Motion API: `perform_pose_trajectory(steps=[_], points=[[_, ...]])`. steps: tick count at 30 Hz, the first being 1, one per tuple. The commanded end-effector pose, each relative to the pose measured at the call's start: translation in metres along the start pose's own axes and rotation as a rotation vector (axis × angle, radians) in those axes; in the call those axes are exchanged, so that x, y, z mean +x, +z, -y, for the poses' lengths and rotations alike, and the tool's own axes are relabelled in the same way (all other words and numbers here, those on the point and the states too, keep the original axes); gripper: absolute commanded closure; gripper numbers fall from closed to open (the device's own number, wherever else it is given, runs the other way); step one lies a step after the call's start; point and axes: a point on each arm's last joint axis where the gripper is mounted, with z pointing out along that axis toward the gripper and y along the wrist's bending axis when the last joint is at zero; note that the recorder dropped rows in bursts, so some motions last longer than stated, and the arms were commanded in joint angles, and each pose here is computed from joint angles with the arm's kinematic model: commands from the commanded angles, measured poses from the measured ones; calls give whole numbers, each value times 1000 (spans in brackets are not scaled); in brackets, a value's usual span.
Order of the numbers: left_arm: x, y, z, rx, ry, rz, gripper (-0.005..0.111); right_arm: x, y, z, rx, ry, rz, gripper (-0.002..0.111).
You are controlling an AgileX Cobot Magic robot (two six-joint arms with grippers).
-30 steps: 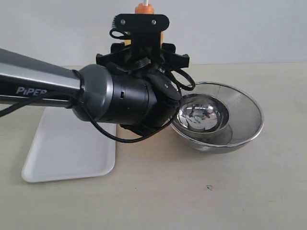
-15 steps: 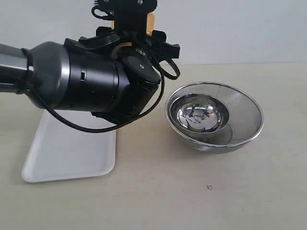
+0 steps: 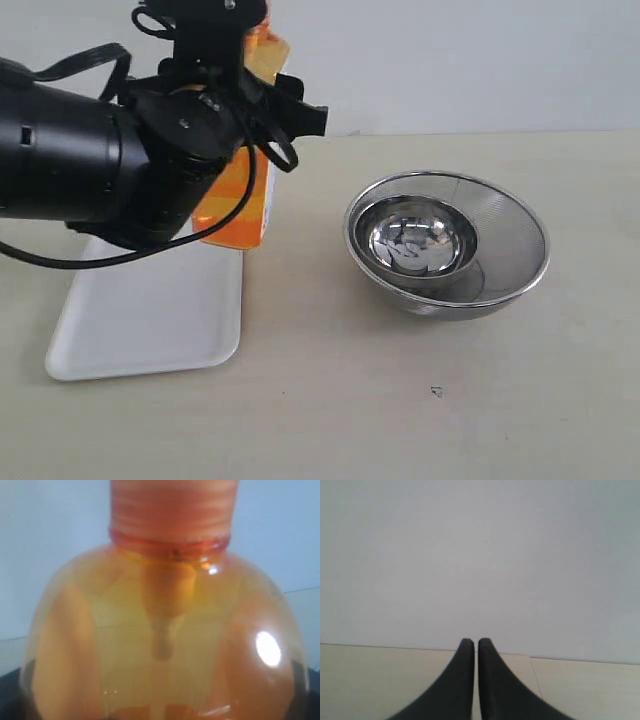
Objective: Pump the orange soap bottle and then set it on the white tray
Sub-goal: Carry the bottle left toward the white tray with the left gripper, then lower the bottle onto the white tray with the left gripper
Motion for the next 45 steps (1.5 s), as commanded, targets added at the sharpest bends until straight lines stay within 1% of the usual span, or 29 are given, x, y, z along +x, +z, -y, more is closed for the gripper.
perform_pose_trajectory(steps=[1,3,6,8,10,12,14,16,19,22,24,25,26,27,28,30,32,34,36,38,40,45], points=[[-12,-12,-16,41,95,87,102,-2,-4,3,10,0,20,109],[-10,-16,-25,51,108,93,102,-2,-4,3,10,-2,20,109],[-9,-25,-40,46,89,106,102,-2,-4,3,10,-2,20,109],[-7,-29,-49,53,96,114,102,-2,-4,3,10,0,20,109],[-6,-34,-57,84,102,117,102,-2,-4,3,10,0,20,109],[-5,-39,-67,104,83,115,102,-2,-4,3,10,0,20,109],[-5,-42,-77,94,55,117,102,-2,-4,3,10,0,20,109],[-3,-45,-86,89,62,109,102,-2,-4,3,10,-4,20,109],[3,-48,-95,113,102,95,102,-2,-4,3,10,-4,20,109],[12,-48,-104,121,81,93,102,-2,-4,3,10,-2,20,109],[18,-48,-107,153,60,99,102,-2,-4,3,10,0,20,109],[22,-48,-109,205,22,104,102,-2,-4,3,10,0,20,109],[25,-48,-111,234,24,109,102,-2,-4,3,10,0,20,109],[26,-47,-116,253,-9,108,102,-2,-4,3,10,0,20,109],[27,-46,-120,262,-19,112,102,-2,-4,3,10,-2,20,109],[28,-43,-133,226,-41,109,102,-2,-4,3,10,-2,20,109],[29,-40,-144,207,-23,108,102,-2,-4,3,10,0,20,109],[34,-36,-147,243,-28,95,102,-2,-4,3,10,0,20,109],[43,-30,-145,294,-41,61,102,-2,-4,3,10,0,20,109],[53,-22,-144,302,-50,39,102,-2,-4,3,10,0,20,109],[59,-16,-141,313,-57,45,102,-2,-4,3,10,0,20,109],[60,-13,-139,329,-65,96,102,-2,-4,3,10,0,20,109]])
